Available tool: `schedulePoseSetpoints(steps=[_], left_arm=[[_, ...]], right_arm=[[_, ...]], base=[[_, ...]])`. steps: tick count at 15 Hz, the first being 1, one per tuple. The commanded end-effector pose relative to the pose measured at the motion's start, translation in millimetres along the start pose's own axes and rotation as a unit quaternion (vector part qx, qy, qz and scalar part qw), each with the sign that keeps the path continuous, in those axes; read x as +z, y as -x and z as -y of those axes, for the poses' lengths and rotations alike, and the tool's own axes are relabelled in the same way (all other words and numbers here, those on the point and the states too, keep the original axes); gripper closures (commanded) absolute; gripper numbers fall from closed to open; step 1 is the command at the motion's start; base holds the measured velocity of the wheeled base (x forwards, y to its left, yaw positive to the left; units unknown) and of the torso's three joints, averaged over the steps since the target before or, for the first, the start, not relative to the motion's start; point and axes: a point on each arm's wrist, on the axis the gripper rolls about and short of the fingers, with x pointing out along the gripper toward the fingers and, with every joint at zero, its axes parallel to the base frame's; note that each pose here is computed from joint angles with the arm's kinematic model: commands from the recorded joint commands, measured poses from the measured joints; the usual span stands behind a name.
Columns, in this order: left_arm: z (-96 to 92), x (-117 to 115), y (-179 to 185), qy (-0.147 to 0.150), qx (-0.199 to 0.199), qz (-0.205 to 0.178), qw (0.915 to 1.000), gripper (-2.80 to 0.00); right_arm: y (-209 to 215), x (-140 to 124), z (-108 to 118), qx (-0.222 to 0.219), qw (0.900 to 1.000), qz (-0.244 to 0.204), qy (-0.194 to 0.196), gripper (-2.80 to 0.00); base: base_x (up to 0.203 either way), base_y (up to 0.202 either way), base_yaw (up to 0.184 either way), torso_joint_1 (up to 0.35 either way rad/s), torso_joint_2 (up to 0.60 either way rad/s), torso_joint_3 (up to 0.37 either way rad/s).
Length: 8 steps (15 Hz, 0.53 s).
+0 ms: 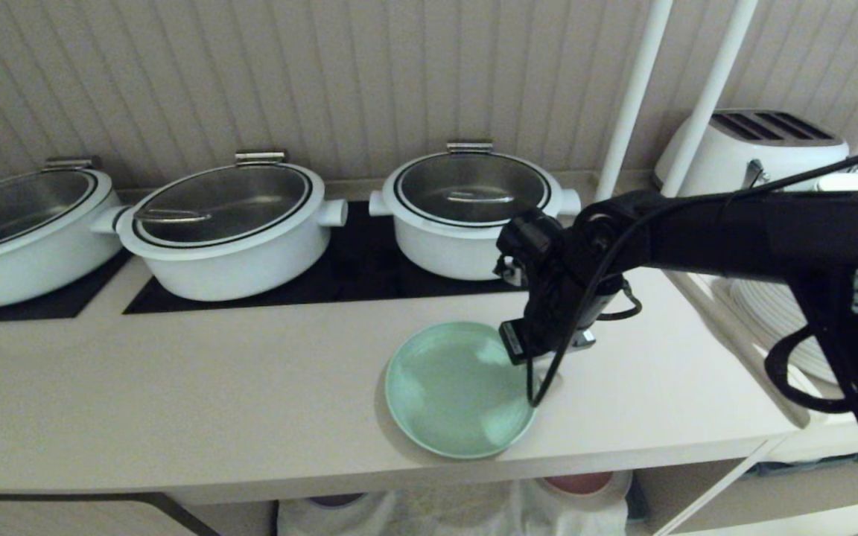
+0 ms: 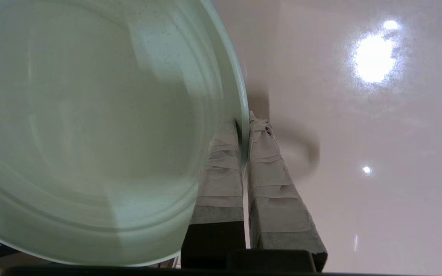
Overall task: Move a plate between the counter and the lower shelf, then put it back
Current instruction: Pick up the plate
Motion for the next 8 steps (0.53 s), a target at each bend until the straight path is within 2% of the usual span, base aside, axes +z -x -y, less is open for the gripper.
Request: schedulePoseSetpoints(steps=[1, 8], left_arm=[[0.0, -0.1, 0.0, 0.000, 0.000, 0.000, 1.0000, 0.00], [0.0, -0.1, 0.0, 0.000, 0.000, 0.000, 1.0000, 0.00]], right_arm=[[1.2, -0.8, 0.1, -0.001, 1.000, -0.003, 0.000, 0.00], [8.0, -2.0, 4.2, -0.002, 1.000, -0.002, -0.005, 0.00]], base=[[0.000, 0.000, 0.000, 0.000, 0.00, 0.000], [0.000, 0.000, 0.000, 0.000, 0.00, 0.000]])
